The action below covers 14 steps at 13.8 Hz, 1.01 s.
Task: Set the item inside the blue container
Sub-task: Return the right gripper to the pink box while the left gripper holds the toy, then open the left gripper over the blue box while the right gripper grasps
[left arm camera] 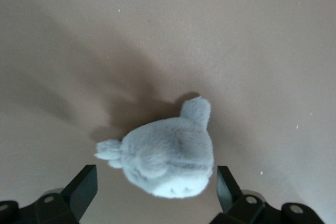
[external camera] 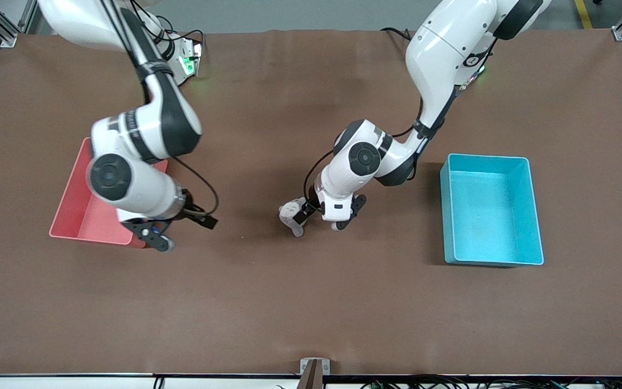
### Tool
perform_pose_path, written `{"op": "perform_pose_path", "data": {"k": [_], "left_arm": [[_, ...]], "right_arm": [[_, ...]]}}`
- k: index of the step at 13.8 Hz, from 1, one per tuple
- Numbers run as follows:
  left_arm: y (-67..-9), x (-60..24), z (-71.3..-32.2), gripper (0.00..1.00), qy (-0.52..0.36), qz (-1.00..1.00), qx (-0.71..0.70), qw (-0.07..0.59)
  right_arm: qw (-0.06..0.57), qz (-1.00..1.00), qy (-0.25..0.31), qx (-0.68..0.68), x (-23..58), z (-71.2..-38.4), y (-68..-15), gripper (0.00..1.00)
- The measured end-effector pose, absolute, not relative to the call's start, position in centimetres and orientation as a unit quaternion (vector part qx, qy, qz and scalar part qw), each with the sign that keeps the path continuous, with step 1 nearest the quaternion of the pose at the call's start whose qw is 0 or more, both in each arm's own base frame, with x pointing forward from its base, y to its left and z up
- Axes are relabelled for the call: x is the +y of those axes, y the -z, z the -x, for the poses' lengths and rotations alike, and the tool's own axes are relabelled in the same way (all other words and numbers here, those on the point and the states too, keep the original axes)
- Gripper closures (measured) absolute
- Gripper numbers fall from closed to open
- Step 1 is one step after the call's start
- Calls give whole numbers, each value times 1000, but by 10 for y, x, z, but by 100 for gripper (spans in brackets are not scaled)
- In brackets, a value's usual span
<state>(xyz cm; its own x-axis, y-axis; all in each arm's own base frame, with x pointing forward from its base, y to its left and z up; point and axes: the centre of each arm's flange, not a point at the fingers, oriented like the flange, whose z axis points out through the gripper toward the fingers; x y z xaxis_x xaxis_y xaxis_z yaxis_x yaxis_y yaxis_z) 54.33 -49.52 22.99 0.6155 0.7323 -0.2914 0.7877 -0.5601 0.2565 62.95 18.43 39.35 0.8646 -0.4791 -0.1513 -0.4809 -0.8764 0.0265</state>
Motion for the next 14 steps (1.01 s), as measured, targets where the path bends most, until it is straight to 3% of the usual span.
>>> {"op": "perform_pose_path", "data": {"k": [4,8,10,14], "left_arm": [[-212,-505,-540,0,61,-857,466,213],[-198,-511,-534,0,57,-854,468,219],[-192,-516,-530,7,53,-853,468,227],[-189,-517,-529,48,49,-851,469,231]], "right_arm": [[27,975,-82,205,45,-608,-379,0],[38,980,-74,181,-38,-558,-316,0],[39,981,-75,173,-63,-537,-289,0],[38,980,-82,178,-70,-509,-254,0]]}}
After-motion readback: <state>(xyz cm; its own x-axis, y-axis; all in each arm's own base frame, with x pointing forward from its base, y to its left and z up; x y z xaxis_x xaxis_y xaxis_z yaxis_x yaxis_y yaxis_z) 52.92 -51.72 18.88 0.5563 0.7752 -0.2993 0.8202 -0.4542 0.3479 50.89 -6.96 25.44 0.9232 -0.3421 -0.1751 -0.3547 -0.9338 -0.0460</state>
